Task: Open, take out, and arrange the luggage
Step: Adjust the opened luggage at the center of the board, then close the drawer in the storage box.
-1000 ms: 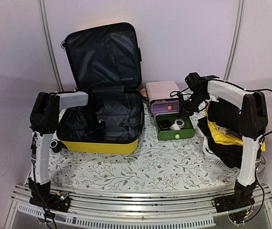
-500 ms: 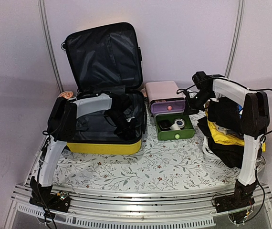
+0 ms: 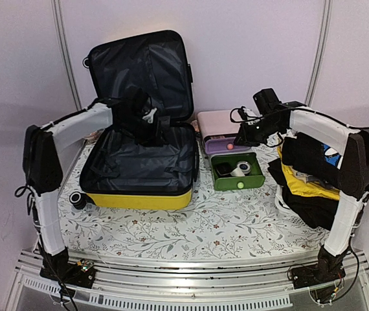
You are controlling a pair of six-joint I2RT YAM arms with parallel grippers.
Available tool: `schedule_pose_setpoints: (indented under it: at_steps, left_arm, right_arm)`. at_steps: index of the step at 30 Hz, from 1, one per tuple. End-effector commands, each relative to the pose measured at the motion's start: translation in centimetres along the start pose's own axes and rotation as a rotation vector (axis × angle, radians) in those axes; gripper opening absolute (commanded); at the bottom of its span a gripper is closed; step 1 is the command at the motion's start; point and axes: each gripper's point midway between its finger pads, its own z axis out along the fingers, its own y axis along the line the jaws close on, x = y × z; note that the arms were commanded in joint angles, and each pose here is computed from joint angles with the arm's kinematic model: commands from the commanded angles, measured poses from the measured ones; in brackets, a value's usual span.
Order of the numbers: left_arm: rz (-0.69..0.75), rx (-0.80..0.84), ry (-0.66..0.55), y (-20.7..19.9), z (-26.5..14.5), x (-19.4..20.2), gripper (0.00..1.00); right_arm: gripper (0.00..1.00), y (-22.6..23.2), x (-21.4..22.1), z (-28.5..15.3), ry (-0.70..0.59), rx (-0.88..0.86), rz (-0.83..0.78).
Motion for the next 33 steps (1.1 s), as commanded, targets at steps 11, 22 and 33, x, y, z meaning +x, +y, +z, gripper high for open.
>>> schedule_pose_setpoints:
  at_steps: [11,22,33]
  left_arm:
    - [0.200,0.228,-0.454,-7.5,-11.5,-4.4,0.39]
    - [0.222,0.256,-0.460,-7.2,-13.4,-1.2,0.44]
    - [0.226,0.239,-0.485,-6.6,-14.1,-0.9,0.46]
  right_arm:
    - [0.74,-1.0,3.4,2.2,0.155,0.095,-0.088]
    - [0.68,-1.2,8.0,5.2,0.259,0.117,-0.064]
    - [0.65,-4.0,8.7,7.6,0.278,0.233,-0.054]
